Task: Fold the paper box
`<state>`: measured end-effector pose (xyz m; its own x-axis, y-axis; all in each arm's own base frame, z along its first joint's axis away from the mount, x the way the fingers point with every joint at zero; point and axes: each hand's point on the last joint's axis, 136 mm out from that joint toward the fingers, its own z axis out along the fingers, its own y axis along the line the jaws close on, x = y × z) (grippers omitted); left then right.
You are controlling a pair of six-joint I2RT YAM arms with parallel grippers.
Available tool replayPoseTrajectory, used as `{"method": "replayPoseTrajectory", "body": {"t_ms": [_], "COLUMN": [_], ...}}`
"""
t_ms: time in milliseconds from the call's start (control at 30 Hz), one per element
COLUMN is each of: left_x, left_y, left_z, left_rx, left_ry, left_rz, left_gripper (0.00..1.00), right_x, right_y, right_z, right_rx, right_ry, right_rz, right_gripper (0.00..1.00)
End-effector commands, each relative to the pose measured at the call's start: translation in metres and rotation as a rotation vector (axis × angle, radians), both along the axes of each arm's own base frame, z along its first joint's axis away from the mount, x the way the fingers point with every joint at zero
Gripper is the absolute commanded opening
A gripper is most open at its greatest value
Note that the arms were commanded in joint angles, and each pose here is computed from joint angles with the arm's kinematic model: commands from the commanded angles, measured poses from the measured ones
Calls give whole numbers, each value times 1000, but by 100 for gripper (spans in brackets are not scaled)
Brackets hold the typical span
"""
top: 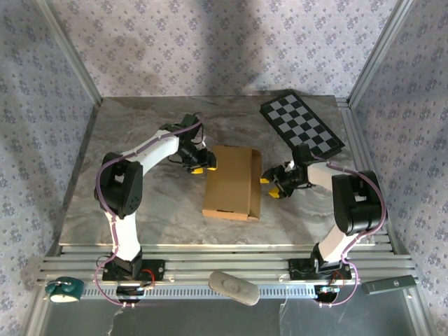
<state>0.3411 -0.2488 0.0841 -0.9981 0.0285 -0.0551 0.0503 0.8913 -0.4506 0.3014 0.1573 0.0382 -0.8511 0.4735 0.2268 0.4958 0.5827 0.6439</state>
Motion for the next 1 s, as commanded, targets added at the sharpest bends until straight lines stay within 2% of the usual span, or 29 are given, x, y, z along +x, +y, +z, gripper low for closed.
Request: {"method": "replayPoseTrajectory", "body": {"t_ms": [0, 167, 333, 667, 967], "left_x": [-1, 0, -7, -5, -5], "left_y": [-3, -2, 11, 29, 40], "left_z": [-11, -22, -37, -50, -58], "left_rx": [-25, -37, -20, -84, -84], "left_ry": [27, 36, 70, 68, 89], "left_rz": [3, 16, 29, 52, 58], "left_gripper": [50, 36, 30, 28, 28], "right_x": [1, 2, 9, 19, 25], "right_y": [1, -1, -6, 0, 21], "right_z": [0, 1, 7, 16, 24], "right_rx": [16, 33, 68, 159, 218], "right_ry": [0, -14, -44, -92, -127], "right_rz": [12, 10, 13, 89, 163], "right_gripper": [57, 57, 59, 63, 64]}}
